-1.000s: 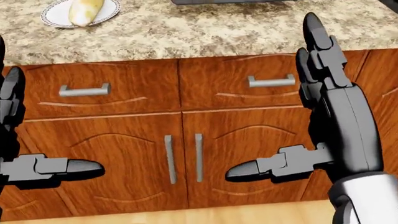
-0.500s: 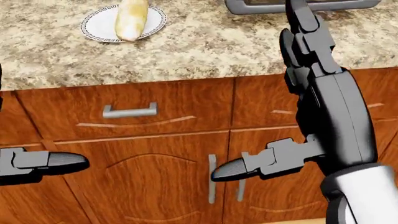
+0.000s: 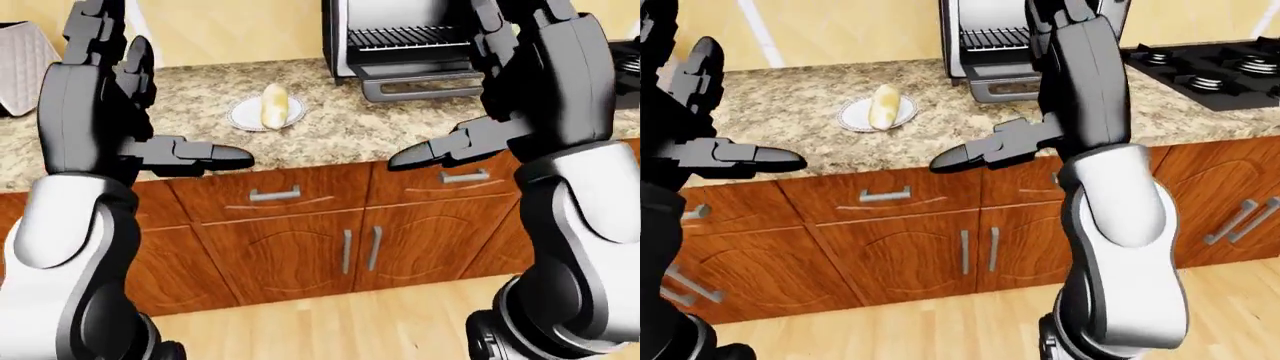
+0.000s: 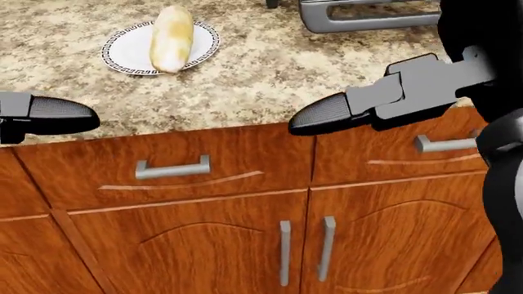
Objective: Place the baguette on the rack of the toaster oven.
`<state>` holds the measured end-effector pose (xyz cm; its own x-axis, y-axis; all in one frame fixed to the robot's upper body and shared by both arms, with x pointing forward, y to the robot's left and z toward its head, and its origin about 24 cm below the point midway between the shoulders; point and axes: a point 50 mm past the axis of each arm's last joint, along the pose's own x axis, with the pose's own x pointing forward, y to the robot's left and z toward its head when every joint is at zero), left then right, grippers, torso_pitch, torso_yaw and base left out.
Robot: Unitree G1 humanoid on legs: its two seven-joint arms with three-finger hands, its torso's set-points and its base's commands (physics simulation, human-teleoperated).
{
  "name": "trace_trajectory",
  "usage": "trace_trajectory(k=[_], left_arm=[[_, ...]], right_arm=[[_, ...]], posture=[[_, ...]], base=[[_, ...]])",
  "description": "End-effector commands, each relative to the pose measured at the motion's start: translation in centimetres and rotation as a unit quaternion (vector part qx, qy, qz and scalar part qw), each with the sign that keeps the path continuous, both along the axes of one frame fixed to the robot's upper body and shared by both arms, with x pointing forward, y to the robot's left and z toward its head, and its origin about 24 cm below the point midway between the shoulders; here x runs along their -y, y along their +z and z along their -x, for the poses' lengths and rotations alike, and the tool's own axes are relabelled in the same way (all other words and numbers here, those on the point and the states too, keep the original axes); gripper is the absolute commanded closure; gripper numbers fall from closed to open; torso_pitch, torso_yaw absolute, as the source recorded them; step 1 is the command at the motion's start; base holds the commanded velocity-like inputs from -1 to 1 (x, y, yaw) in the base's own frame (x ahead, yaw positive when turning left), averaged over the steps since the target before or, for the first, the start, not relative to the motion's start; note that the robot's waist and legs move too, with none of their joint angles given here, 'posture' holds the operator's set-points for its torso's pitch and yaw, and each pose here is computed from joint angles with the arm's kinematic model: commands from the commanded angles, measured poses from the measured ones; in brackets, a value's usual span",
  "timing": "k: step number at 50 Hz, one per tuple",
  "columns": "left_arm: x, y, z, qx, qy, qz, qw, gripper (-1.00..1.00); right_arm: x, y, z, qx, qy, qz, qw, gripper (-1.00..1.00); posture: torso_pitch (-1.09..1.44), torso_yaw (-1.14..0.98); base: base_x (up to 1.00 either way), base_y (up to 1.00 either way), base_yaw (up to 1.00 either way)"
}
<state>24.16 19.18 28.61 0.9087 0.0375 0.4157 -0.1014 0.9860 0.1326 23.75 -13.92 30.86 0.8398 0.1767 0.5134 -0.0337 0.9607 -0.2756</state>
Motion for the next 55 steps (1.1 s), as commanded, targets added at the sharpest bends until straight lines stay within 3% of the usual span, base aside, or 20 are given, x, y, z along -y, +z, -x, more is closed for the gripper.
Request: trace_trajectory(k=[1, 24, 55], left_arm=[[-0.1, 1.0, 0.3, 0.023, 0.009, 0.004, 0.9997, -1.0], [-0.2, 0.3, 0.8, 0.02, 0.012, 0.008, 0.9997, -1.0], [-0.4, 0.0, 0.9, 0.019, 0.018, 0.006, 0.9996, -1.0]], right_arm=[[0.2, 0.7, -0.1, 0.007, -0.003, -0.003, 1.0, -1.0], [-0.6, 0.0, -0.2, 0.005, 0.012, -0.004, 0.9999, -1.0], [-0.5, -0.5, -0.2, 0.01, 0.016, -0.003, 0.9998, -1.0]], posture=[[0.0, 0.0], [0.0, 0.0], [0.0, 0.0]], base=[[0.43, 0.0, 0.0], [0.4, 0.03, 0.0], [0.02, 0.02, 0.15]])
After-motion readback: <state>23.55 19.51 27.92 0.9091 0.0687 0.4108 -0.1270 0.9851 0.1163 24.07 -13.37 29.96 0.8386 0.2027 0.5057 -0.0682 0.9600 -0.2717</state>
